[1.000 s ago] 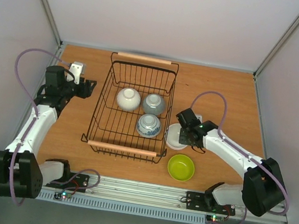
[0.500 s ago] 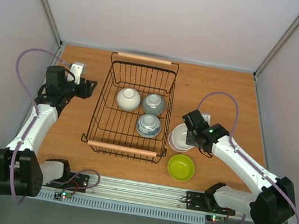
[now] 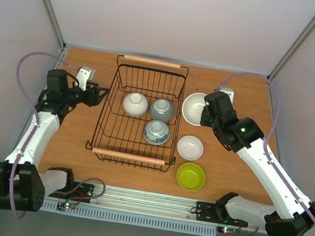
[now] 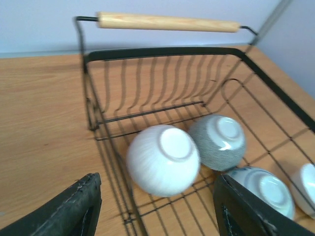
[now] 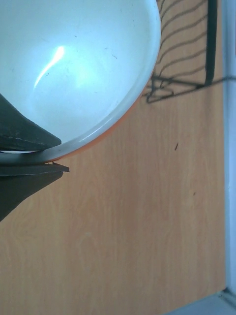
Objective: Load the bowls into the dish rack
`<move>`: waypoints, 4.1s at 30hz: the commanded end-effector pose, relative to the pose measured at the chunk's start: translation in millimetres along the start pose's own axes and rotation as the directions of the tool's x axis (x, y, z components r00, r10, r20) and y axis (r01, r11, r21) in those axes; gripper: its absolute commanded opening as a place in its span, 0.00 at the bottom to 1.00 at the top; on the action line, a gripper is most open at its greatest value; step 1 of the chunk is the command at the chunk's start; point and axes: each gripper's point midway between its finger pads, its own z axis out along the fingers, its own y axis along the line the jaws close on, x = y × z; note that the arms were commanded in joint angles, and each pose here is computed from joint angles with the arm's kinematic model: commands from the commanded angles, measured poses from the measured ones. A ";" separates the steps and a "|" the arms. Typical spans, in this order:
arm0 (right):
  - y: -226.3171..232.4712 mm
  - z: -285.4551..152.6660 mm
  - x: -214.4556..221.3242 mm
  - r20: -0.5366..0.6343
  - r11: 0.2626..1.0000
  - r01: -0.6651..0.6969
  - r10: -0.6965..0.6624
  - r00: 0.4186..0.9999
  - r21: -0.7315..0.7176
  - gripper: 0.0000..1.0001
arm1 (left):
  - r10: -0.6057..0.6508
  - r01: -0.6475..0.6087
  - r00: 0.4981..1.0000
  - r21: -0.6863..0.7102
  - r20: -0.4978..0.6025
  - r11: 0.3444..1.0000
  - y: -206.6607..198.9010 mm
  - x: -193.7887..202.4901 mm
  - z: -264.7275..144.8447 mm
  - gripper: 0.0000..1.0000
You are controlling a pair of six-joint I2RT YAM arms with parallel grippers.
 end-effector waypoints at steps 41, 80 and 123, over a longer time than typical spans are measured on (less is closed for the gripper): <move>272.6 -0.1 -7.8 0.133 0.843 0.513 -0.497 0.858 -0.159 0.01 | 0.199 -0.139 0.974 0.399 -0.113 0.906 -94.6 33.5 5.3 0.07; 273.6 -50.0 84.3 -0.124 0.505 0.047 -0.300 0.946 -0.862 0.80 | 0.183 -0.132 0.983 0.631 -0.016 0.765 -121.4 26.2 -35.7 0.01; 272.3 67.2 87.9 -0.232 0.665 0.585 -0.729 0.644 -0.464 0.01 | 0.045 -0.054 0.998 -0.318 -0.038 0.946 46.5 -3.4 2.4 0.67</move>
